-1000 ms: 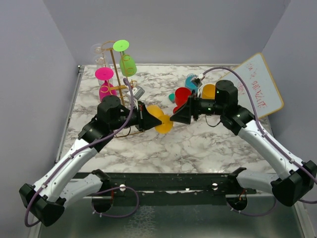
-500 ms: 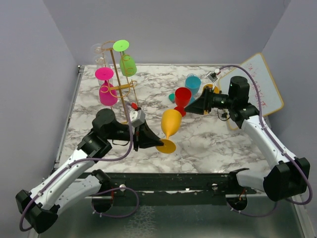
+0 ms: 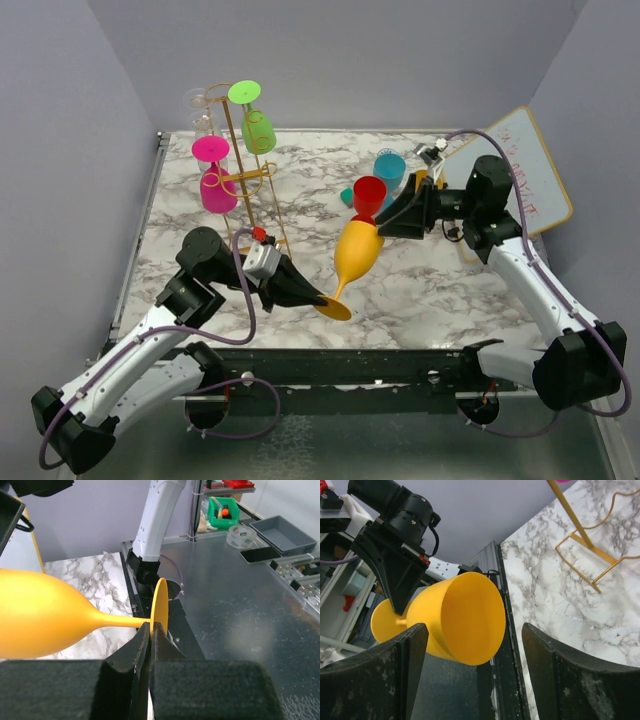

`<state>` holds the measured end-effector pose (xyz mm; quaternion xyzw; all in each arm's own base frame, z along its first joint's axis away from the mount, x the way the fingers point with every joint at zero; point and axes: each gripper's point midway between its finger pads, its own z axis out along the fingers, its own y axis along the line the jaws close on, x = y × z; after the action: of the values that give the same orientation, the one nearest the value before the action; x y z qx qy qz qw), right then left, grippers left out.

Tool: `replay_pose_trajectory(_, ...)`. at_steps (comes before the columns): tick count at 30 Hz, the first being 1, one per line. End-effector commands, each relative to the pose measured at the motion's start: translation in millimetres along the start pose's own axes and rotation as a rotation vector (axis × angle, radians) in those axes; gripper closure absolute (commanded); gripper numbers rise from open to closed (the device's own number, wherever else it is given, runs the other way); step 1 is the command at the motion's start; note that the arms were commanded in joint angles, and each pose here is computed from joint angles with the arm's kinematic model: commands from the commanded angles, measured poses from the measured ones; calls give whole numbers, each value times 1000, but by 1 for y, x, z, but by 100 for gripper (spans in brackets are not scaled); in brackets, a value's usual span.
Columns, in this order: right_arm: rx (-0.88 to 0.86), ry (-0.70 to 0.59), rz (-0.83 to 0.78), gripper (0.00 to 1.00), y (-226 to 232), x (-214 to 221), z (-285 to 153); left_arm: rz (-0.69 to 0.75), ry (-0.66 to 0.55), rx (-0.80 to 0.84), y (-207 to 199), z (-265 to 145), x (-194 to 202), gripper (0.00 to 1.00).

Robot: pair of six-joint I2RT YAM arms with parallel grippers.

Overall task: Take the wine glass off the wine glass rack
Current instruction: Place the wine glass at the center of the board.

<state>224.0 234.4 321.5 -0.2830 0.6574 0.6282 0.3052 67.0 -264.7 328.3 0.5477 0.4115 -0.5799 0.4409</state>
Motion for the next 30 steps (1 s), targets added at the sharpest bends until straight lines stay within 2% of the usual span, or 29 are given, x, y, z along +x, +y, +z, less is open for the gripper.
replay_pose_trajectory(1,-90,34,53,23,9,13,2,42,6,78,-3,5,0,100)
replay_pose_trajectory(9,-170,64,30,42,29,14,6,38,9,38,5,6,7,100)
replay_pose_trajectory(16,-193,93,25,64,35,23,4,55,14,50,2,4,10,100)
replay_pose_trajectory(21,-211,98,0,67,47,18,3,56,21,63,2,5,16,100)
replay_pose_trajectory(28,-263,128,-59,61,71,23,2,80,31,43,5,4,21,100)
replay_pose_trajectory(30,-277,142,-71,62,76,25,4,92,30,36,7,4,20,100)
